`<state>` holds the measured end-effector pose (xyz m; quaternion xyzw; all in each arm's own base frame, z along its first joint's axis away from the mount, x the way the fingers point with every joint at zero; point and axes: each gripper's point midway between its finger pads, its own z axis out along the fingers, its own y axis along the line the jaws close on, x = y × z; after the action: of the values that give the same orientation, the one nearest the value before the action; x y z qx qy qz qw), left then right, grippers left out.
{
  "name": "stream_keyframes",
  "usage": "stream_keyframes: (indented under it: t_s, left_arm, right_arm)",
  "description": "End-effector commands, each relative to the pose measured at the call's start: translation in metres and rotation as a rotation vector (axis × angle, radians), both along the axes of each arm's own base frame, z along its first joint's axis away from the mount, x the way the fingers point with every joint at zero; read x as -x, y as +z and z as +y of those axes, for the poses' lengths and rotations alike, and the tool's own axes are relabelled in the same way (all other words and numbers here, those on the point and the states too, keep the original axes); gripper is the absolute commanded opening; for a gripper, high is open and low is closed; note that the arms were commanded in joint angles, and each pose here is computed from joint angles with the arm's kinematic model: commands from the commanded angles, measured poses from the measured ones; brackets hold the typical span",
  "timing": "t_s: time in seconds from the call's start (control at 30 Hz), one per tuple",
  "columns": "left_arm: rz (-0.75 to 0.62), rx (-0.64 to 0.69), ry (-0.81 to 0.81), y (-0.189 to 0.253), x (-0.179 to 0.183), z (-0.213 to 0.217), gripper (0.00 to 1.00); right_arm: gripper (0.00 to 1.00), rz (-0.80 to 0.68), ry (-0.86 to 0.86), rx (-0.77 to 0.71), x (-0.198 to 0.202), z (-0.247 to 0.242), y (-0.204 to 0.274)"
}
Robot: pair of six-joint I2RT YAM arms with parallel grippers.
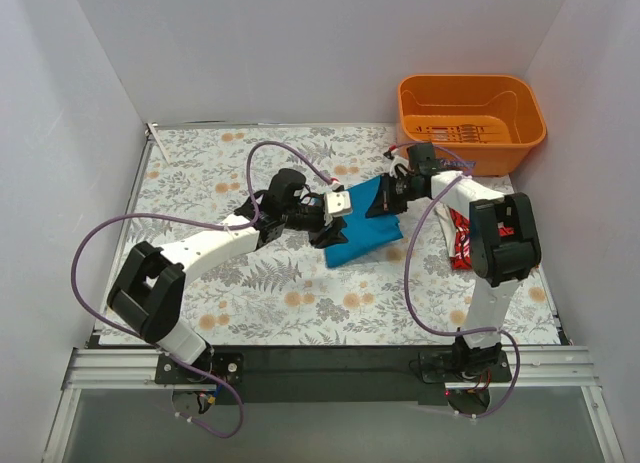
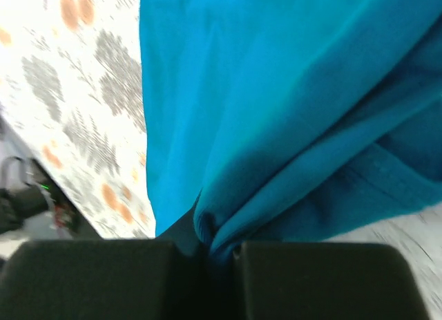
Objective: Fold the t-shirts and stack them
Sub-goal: Neatly place the folded tshirt to the corner
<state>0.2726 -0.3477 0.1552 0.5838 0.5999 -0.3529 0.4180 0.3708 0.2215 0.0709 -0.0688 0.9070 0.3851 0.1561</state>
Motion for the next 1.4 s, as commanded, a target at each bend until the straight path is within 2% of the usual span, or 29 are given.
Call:
stream_keyframes:
  t_s: [0.0, 0.07, 0.1, 0.27, 0.43, 0.8, 1.37]
  left_arm:
    - [0.056, -0.073, 0.071, -0.004, 0.008, 0.022, 0.42]
    - [0.053, -0.1, 0.086, -0.008, 0.007, 0.027, 0.43]
    - [0.063, -0.114, 0.087, -0.01, 0.01, 0.03, 0.49]
    - [0.081, -0.136, 0.096, -0.015, 0.015, 0.036, 0.56]
    - [0.112, -0.152, 0.101, -0.02, 0.02, 0.04, 0.67]
    - [0.108, -0.17, 0.123, -0.024, 0.018, 0.044, 0.7]
    - [0.108, -0.177, 0.131, -0.025, 0.023, 0.049, 0.74]
  right_arm:
    - [0.01, -0.049, 0.129, 0.211, 0.027, -0.048, 0.013]
    - [0.01, -0.097, 0.164, 0.277, 0.027, -0.067, 0.018]
    - [0.01, -0.126, 0.176, 0.297, 0.024, -0.071, 0.026]
    - [0.01, -0.141, 0.219, 0.418, 0.031, -0.106, 0.039]
    - [0.01, -0.177, 0.204, 0.458, 0.027, -0.133, 0.062]
    - [0.01, -0.247, 0.199, 0.49, 0.045, -0.149, 0.103]
    - [0.01, -0.281, 0.131, 0.531, 0.053, -0.167, 0.139]
